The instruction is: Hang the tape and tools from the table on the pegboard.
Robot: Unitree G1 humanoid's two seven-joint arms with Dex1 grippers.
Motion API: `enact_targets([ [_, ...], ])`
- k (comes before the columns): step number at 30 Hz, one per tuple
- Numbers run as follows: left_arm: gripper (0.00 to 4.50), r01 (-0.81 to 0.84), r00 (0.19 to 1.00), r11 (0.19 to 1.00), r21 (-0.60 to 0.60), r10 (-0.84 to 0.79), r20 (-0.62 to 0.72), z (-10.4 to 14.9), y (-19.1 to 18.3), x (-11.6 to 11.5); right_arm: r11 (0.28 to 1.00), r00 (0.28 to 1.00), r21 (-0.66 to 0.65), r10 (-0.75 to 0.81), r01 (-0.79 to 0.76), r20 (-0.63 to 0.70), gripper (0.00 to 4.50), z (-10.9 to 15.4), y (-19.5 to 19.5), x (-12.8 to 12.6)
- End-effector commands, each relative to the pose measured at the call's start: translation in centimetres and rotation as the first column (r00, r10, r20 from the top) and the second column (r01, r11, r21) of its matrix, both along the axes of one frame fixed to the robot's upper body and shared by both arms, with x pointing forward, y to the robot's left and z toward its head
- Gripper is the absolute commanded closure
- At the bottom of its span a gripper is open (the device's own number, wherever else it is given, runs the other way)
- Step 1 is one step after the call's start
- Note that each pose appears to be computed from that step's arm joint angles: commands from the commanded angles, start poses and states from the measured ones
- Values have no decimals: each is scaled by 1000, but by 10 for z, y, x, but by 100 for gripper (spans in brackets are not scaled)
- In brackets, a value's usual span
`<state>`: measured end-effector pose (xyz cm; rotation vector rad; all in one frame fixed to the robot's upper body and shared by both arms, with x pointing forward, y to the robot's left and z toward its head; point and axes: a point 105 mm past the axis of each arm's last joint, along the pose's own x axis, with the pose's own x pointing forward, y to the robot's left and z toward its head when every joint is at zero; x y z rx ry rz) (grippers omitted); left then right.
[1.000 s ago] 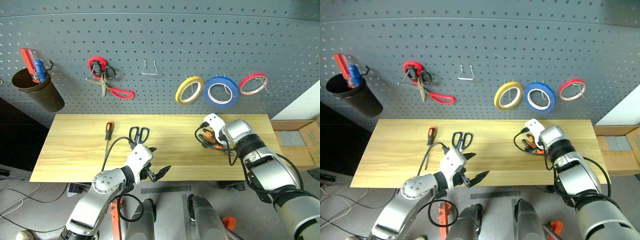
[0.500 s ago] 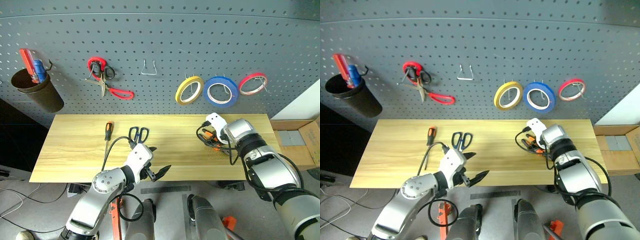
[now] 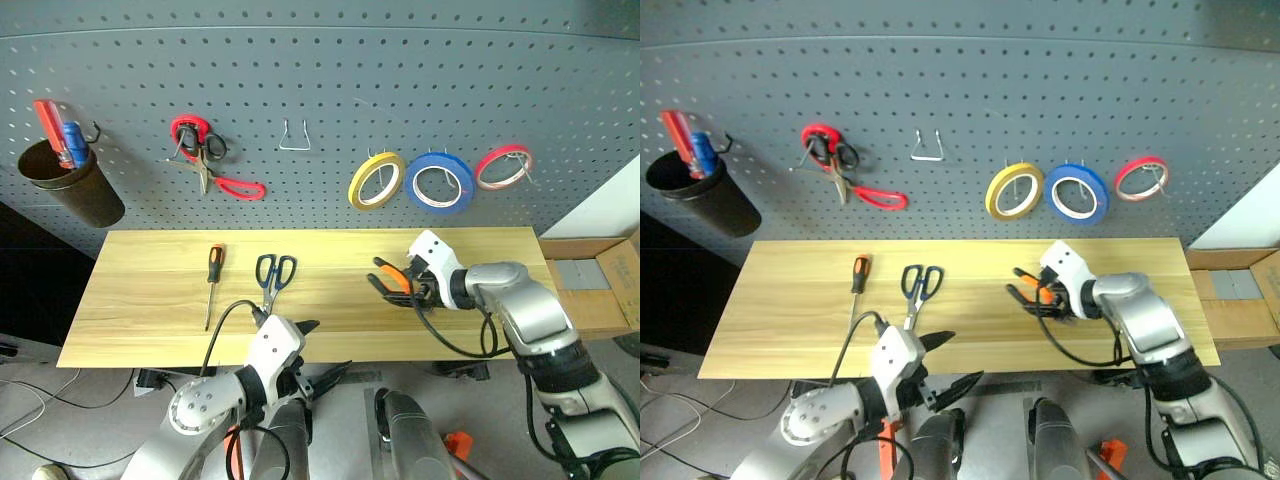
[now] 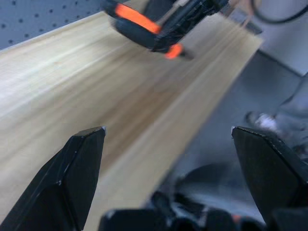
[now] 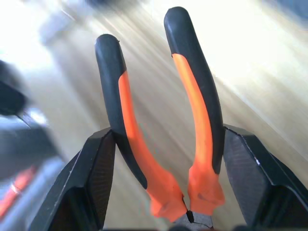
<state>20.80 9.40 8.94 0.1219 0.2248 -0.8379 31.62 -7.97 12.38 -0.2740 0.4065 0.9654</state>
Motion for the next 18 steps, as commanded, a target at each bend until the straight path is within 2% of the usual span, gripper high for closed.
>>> enact_targets([
  [1,0,-118,991,990,-74,122,59,24,7,-1,981,993,186,27,-48,113,168,41,30,-14],
  [5,0,-273,954,956,-110,283,95,34,21,5,934,979,351,-6,-67,202,168,78,62,-10],
  [9,0,-475,855,870,-132,492,165,45,43,12,814,951,576,-117,-74,286,168,144,98,6],
  [12,0,-497,830,859,-125,512,222,53,49,20,773,922,628,-175,-88,345,168,172,110,16],
  [15,0,-455,843,885,-103,465,272,60,46,31,735,896,673,-245,-78,372,168,193,116,29],
  [18,0,-458,823,883,-102,465,325,71,49,53,720,855,690,-311,-73,415,168,208,117,42],
])
